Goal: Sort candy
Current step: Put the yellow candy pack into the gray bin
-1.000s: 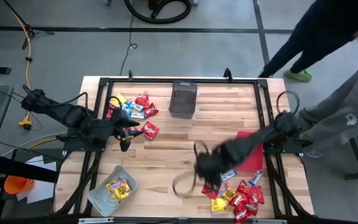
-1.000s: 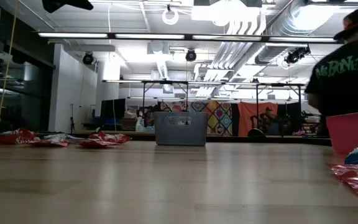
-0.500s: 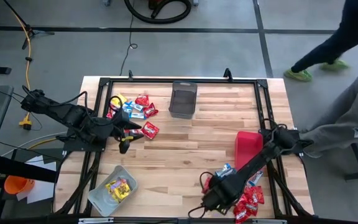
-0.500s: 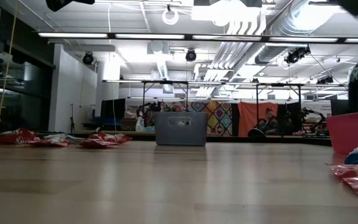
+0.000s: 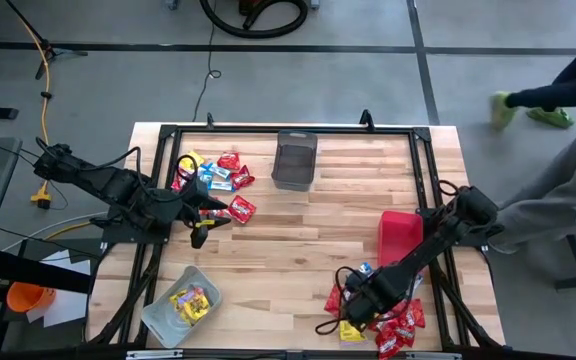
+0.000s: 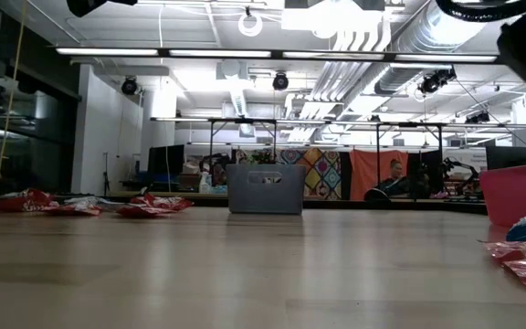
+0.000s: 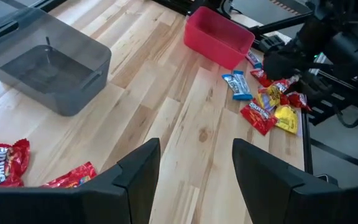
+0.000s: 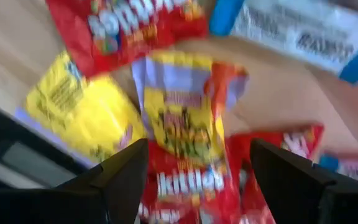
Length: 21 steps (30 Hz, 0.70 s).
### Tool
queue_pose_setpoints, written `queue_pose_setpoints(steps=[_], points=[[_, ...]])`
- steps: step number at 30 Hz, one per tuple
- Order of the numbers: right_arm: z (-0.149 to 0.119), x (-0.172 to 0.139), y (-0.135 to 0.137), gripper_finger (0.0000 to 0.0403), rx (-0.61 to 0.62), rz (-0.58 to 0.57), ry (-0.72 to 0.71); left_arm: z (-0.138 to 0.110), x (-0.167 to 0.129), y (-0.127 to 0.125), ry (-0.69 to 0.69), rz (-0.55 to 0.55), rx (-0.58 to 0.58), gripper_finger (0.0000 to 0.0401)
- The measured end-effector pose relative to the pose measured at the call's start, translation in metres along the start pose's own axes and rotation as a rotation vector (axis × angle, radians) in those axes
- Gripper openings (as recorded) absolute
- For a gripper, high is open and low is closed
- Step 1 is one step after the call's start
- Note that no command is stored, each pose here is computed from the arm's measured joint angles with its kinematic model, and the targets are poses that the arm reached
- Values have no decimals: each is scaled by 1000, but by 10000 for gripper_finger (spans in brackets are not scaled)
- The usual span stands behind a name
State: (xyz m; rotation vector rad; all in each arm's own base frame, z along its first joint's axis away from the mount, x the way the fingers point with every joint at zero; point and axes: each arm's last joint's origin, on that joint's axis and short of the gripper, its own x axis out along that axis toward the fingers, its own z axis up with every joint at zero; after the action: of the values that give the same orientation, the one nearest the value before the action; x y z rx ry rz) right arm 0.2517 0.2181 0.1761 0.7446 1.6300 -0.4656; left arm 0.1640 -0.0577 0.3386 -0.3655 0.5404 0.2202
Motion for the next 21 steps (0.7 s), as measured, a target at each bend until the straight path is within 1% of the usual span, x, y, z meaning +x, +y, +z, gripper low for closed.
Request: queue_pose_setpoints(steps=[3, 6, 8, 10, 12, 14, 16, 19, 20, 21], points=[[2, 6, -2, 275, 0, 7, -19, 0, 0, 0, -1, 2, -1, 188], [3, 10, -7, 274, 4, -16, -17, 0, 0, 0, -2, 2, -1, 188], [3, 13, -9, 266, 6, -26, -23, 0, 0, 0, -2, 2, 0, 188], [3, 13, -10, 249, 7, -33, -27, 0, 0, 0, -3, 5, 0, 188], [3, 13, -11, 220, 5, -40, -30, 0, 0, 0, -5, 8, 0, 188], [3, 13, -11, 180, 5, -41, -32, 0, 0, 0, -6, 8, 0, 188], [3, 13, -11, 131, 4, -41, -32, 0, 0, 0, -5, 9, 0, 188], [3, 13, -11, 45, 1, -40, -30, 0, 0, 0, -4, 10, 3, 188], [3, 13, -11, 23, -1, -38, -29, 0, 0, 0, -4, 10, 10, 188], [3, 11, -11, 13, -12, -34, -30, 0, 0, 0, -4, 11, 19, 188]])
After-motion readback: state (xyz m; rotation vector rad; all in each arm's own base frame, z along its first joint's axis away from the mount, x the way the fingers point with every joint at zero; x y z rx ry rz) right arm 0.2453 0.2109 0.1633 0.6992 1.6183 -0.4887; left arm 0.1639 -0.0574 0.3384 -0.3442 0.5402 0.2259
